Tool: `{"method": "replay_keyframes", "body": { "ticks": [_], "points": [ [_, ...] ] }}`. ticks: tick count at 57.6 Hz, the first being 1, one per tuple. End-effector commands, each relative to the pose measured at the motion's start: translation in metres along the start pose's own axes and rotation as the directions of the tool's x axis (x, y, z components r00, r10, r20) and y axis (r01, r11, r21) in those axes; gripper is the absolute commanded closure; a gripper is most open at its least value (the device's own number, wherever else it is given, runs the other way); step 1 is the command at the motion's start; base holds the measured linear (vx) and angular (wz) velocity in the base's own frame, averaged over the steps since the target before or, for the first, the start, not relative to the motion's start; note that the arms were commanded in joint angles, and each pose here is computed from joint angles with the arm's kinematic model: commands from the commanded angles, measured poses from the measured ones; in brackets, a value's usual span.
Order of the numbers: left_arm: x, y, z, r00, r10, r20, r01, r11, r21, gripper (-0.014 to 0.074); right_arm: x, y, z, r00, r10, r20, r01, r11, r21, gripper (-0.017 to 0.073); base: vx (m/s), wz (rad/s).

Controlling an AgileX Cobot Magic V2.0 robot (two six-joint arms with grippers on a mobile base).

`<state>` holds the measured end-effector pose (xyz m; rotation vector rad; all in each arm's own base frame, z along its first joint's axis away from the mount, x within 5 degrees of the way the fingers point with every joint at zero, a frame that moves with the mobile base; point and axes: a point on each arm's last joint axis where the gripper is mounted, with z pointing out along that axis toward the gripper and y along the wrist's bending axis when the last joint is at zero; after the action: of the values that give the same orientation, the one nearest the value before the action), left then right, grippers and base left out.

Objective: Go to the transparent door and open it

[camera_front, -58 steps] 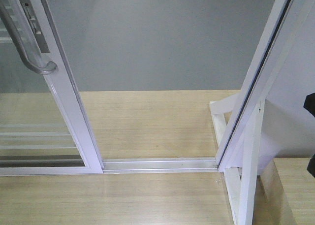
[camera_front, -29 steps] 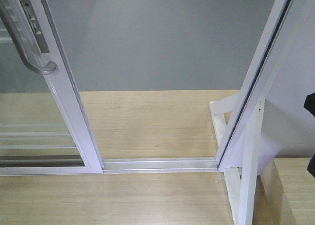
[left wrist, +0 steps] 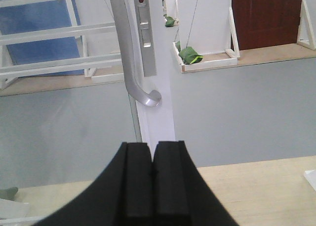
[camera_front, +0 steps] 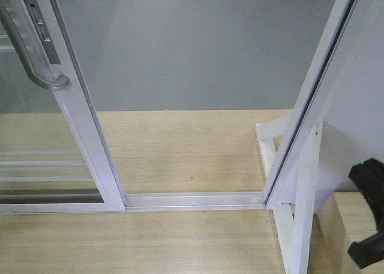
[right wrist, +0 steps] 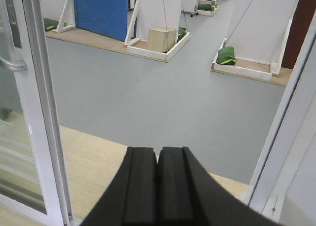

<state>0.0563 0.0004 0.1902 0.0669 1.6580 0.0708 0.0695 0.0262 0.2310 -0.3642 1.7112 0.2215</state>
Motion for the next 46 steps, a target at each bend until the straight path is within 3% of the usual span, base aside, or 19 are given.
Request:
{"method": "replay_keyframes", "body": {
  "ticks": [1,8,16,26,35,46],
  "points": [
    [0.001,0.0,0.001,0.998,-0.011,0.07,0.011,1.0,0.0,0.0594,0.012,0.001,-0.004,0.989,0.03,0.148,-0.031,1.0,0.003,0.0562,0.0,0.0],
    [0.001,0.0,0.001,0.998,-0.011,0.07,0.011,1.0,0.0,0.0594,0.037,0.002,-0.009,0.978,0.069,0.197,-0.07,0.998,-0.003,0.0562,0.0,0.0],
    [0.001,0.0,0.001,0.998,-0.011,0.069,0.011,1.0,0.001,0.0594,0.038,0.002,-0.011,0.979,0.061,0.192,-0.064,0.998,0.006,0.0562,0.0,0.0],
    [0.002,0.0,0.001,0.998,-0.011,0.068,0.011,1.0,0.001,0.0594,0.038,-0.003,-0.011,0.98,0.058,0.192,-0.078,0.992,0.099,0.0562,0.0,0.0],
    [0.002,0.0,0.001,0.998,-0.011,0.068,0.011,1.0,0.001,0.0594,0.039,-0.009,-0.012,0.98,0.058,0.193,-0.097,0.975,0.2,0.0562,0.0,0.0],
    [0.002,0.0,0.001,0.998,-0.01,0.068,0.01,1.0,0.001,0.0594,0.039,-0.011,-0.013,0.98,0.057,0.193,-0.102,0.967,0.232,0.0562,0.0,0.0]
  ]
}}
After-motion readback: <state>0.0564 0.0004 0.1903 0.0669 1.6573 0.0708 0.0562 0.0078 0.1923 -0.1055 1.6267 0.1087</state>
